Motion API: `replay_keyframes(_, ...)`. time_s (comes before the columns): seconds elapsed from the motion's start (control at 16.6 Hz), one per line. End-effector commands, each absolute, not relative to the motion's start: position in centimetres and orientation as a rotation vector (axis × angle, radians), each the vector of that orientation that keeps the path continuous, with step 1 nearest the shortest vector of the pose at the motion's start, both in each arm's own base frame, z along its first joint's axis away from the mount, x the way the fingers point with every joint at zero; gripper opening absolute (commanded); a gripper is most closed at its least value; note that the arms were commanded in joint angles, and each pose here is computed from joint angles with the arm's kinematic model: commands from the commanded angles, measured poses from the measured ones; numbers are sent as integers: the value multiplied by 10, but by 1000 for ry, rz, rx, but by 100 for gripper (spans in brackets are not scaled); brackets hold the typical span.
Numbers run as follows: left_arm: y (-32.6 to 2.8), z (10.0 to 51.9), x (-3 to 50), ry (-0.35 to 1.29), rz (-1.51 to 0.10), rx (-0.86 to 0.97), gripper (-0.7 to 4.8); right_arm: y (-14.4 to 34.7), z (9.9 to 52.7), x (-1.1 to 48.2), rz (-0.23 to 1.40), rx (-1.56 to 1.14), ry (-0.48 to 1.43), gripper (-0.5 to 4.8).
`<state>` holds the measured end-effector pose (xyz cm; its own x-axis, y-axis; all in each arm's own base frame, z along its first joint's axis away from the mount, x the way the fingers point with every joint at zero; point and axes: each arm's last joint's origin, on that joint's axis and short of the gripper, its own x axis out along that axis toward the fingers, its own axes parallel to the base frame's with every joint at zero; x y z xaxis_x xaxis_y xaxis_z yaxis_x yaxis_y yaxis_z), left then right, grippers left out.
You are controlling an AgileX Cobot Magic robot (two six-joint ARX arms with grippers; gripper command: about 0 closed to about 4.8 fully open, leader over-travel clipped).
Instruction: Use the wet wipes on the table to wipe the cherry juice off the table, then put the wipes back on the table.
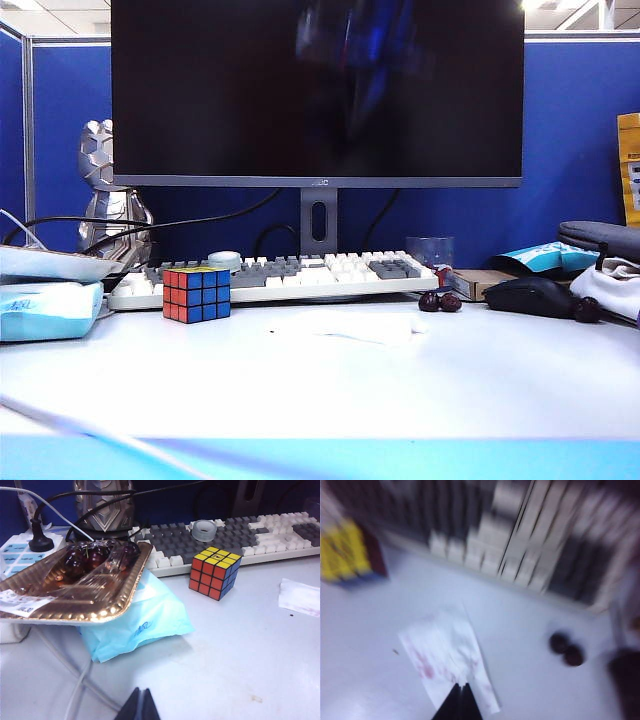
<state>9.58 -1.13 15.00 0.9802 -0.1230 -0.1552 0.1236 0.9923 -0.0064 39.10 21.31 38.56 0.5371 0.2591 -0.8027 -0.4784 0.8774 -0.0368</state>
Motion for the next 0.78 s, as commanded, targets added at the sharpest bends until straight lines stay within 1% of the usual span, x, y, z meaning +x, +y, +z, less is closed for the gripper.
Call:
replay_keyframes(0.06, -11, 149, 96, 165, -126, 0, -2, 188, 455, 345, 433, -224, 717, -1)
replay_keyframes(0.12, -11, 149, 96, 165, -126, -1, -2, 179, 474, 329, 437, -209, 667, -1)
replay_keyframes(0.18, -11, 149, 96, 165, -126, 0, -2, 159, 509, 293, 441, -180, 566, -1)
replay_keyframes(0.24, -11, 149, 96, 165, -126, 0, -2, 142, 534, 262, 443, -157, 484, -1)
replay_keyframes(0.36, -11, 149, 96, 165, -126, 0, -2, 112, 569, 208, 446, -119, 349, -1)
replay_keyframes(0.42, -11, 149, 96, 165, -126, 0, -2, 93, 585, 172, 447, -95, 266, -1)
replay_keyframes(0.66, -11, 149, 96, 165, -126, 0, -2, 36, 613, 69, 449, -30, 37, -1)
replay_keyframes(0.78, -11, 149, 96, 165, -126, -1, -2, -6, 615, -7, 446, 16, -127, -1)
